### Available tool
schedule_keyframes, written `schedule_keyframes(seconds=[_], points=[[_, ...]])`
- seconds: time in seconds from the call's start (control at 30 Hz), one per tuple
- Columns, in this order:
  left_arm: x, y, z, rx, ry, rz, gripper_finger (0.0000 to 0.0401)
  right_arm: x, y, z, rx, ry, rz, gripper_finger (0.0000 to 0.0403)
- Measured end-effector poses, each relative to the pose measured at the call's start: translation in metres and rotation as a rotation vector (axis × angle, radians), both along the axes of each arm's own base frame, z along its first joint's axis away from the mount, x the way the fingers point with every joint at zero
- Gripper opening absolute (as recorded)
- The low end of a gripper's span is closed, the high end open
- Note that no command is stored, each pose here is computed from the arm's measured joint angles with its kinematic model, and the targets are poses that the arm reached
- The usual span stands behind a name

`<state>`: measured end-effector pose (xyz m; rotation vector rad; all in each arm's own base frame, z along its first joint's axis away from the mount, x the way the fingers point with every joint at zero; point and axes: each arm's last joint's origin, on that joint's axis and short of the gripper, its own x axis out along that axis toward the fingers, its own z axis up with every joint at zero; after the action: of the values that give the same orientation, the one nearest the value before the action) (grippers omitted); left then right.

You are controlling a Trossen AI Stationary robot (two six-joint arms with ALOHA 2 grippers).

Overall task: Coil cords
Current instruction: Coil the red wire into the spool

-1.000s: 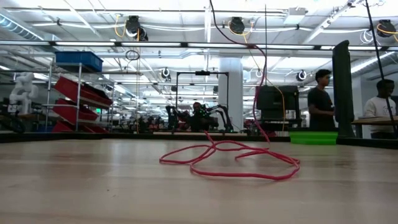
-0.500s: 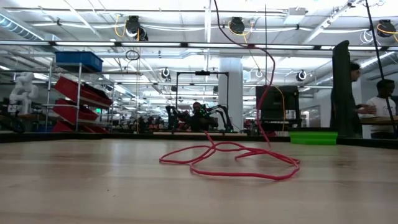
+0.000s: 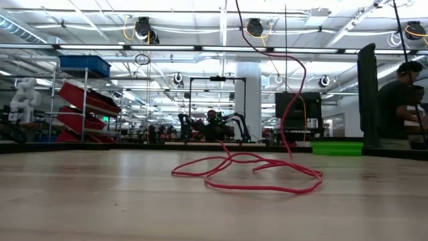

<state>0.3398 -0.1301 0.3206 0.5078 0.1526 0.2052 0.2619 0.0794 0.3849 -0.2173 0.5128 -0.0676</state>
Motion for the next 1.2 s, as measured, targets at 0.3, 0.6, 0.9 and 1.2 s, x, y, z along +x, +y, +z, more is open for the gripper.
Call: schedule_keyframes(seconds=[0.3,0.6,0.9,1.2], points=[[0.0013,0.0043,-0.0032,-0.039,0.021,0.004,0.0025,0.0001,-0.0002,-0.0002,-0.004,0.001,0.0,0.0],[0.0037,0.0098,-0.0067,-0.087,0.051,-0.039,0.0047,0.0001,-0.0001,-0.0003,-0.005,0.002,-0.001,0.0],[0.0035,0.0093,-0.0072,-0.098,0.054,-0.043,0.0117,0.0001,-0.0005,0.0,-0.002,-0.002,-0.01,0.0],[0.0032,0.0098,-0.0088,-0.103,0.067,-0.03,0.0123,0.0001,-0.0005,0.0,0.0,-0.002,-0.011,0.0]])
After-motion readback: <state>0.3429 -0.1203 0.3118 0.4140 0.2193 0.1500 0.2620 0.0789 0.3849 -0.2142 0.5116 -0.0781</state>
